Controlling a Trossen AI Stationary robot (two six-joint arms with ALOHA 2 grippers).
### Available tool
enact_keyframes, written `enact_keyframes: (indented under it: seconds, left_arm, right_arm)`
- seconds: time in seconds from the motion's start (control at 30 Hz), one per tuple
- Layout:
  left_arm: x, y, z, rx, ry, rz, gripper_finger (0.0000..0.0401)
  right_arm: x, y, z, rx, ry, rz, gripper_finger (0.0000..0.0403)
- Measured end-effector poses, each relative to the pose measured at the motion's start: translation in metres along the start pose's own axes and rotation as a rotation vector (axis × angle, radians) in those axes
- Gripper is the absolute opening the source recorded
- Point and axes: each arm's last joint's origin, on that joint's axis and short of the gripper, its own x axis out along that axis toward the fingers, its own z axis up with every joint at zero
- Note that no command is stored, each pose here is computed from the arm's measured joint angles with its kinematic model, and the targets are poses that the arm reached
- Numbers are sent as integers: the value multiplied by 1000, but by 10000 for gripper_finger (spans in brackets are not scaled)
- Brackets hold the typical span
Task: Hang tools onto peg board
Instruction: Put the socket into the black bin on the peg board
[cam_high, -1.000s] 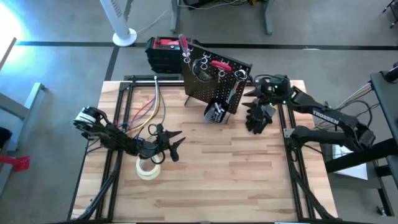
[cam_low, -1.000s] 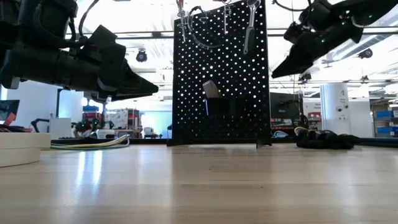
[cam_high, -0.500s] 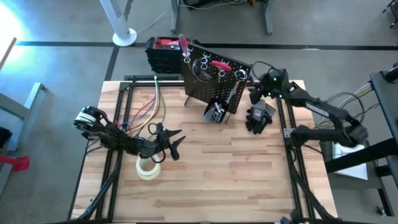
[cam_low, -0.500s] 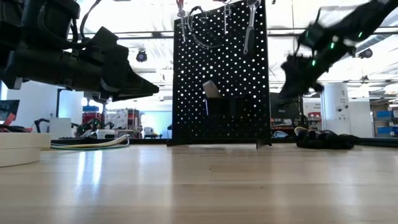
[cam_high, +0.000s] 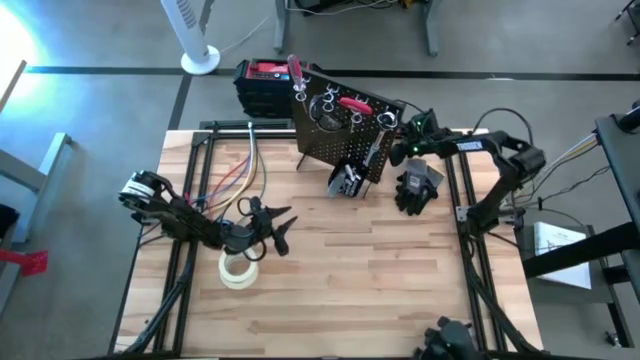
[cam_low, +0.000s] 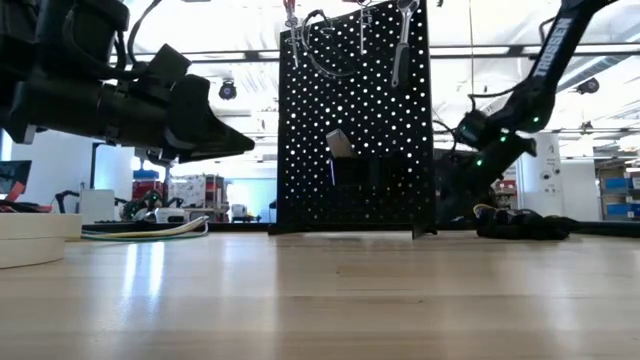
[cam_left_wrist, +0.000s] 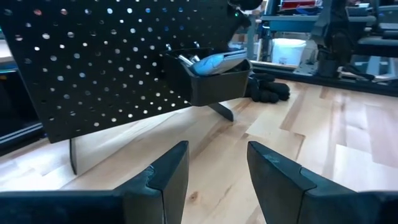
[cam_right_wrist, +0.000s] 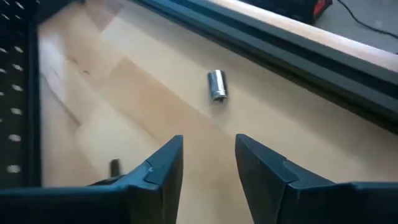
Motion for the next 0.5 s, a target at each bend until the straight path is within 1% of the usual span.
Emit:
enact_keyframes:
  seconds: [0.1, 0.2, 0.33, 0.4, 0.5]
  left_arm:
    - [2, 2, 0, 2, 0, 10, 153]
    - [3, 3, 0, 1, 0, 20, 153]
    - [7, 7, 1, -1, -1, 44, 153]
    - [10, 10, 1, -3, -2, 59, 153]
    - [14, 13, 3, -8, -4, 79, 153]
  right_arm:
    - [6, -2, 6, -31, -1, -3, 147]
    - [4, -1, 18, -55, -40, -1, 165]
    - [1, 1, 32, -35, -54, -9, 180]
    - [0, 3, 40, -33, -40, -27, 183]
    - [2, 6, 51, -34, 28, -43, 183]
